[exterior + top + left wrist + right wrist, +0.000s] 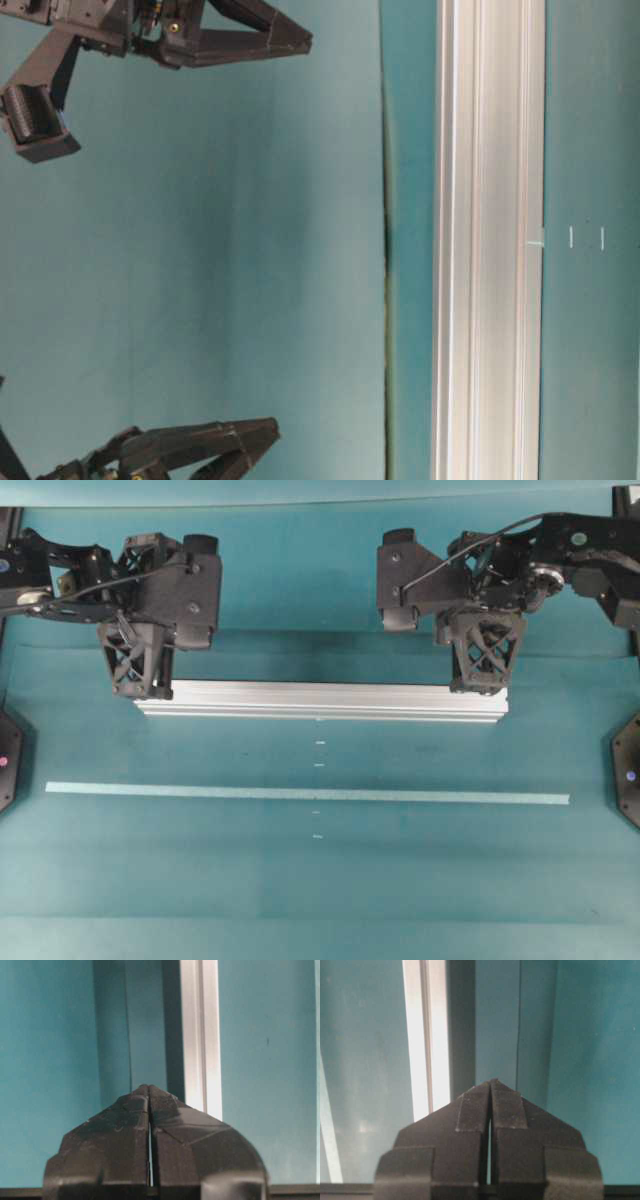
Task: Lift the metal rail with both hands and move it towards you.
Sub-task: 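Lower both open grippers around the rail ends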
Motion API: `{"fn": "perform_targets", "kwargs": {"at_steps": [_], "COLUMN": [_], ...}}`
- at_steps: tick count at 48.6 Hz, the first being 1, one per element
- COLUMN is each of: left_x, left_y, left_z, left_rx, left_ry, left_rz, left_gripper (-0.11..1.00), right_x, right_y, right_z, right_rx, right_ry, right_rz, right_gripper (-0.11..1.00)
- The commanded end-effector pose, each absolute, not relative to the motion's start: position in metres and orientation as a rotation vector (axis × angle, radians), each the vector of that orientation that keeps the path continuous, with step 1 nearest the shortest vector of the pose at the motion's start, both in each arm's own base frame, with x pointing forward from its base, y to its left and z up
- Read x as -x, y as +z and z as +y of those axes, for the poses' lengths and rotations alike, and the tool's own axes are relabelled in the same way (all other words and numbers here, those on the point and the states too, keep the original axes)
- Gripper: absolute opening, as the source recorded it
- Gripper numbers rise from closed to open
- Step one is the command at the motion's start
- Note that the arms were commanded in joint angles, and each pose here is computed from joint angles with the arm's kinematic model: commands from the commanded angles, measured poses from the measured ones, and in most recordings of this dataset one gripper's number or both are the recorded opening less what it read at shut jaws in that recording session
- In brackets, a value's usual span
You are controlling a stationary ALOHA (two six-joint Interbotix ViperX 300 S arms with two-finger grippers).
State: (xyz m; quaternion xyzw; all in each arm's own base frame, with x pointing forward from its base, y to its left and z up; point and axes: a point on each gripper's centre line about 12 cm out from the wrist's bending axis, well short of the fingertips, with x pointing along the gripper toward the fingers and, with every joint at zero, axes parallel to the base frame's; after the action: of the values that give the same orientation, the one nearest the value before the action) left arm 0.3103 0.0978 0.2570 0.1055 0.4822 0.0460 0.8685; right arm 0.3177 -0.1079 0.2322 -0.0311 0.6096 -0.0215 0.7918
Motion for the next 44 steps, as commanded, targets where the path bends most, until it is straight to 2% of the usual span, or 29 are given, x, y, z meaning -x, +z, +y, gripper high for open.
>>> {"fn": "perform_targets", "kwargs": {"at_steps": [1,5,10,13,19,20,23,27,44], "left_x": [-0.311,-0.309,-0.307,-0.306,-0.306,-0.306,-0.307,-0.307,-0.310], "left_y": [0.258,0.253,0.249,0.246,0.243,0.242,0.241,0.237,0.213], "left_z": [0.099,0.098,0.097,0.097,0.097,0.097,0.097,0.097,0.098], "left_rx": [-0.212,-0.195,-0.172,-0.154,-0.153,-0.153,-0.157,-0.157,-0.136], "left_ry": [0.106,0.112,0.121,0.130,0.138,0.140,0.141,0.141,0.135], "left_rz": [1.000,1.009,1.016,1.022,0.993,0.985,0.972,0.972,1.018], "left_gripper": [-0.01,0.05,0.20,0.34,0.72,0.80,0.93,1.00,0.99], "right_x": [-0.321,-0.323,-0.324,-0.324,-0.323,-0.324,-0.325,-0.327,-0.320], "right_y": [0.234,0.233,0.230,0.229,0.222,0.222,0.220,0.216,0.198], "right_z": [-0.104,-0.101,-0.096,-0.096,-0.093,-0.093,-0.091,-0.090,-0.087], "right_rx": [0.075,0.071,0.058,0.049,0.044,0.047,0.056,0.062,0.044], "right_ry": [-0.035,-0.028,-0.019,-0.023,-0.029,-0.031,-0.034,-0.040,-0.046], "right_rz": [1.296,1.286,1.282,1.276,1.265,1.258,1.234,1.201,1.214], "right_gripper": [0.06,0.12,0.30,0.46,0.84,0.88,0.98,1.00,1.00]}}
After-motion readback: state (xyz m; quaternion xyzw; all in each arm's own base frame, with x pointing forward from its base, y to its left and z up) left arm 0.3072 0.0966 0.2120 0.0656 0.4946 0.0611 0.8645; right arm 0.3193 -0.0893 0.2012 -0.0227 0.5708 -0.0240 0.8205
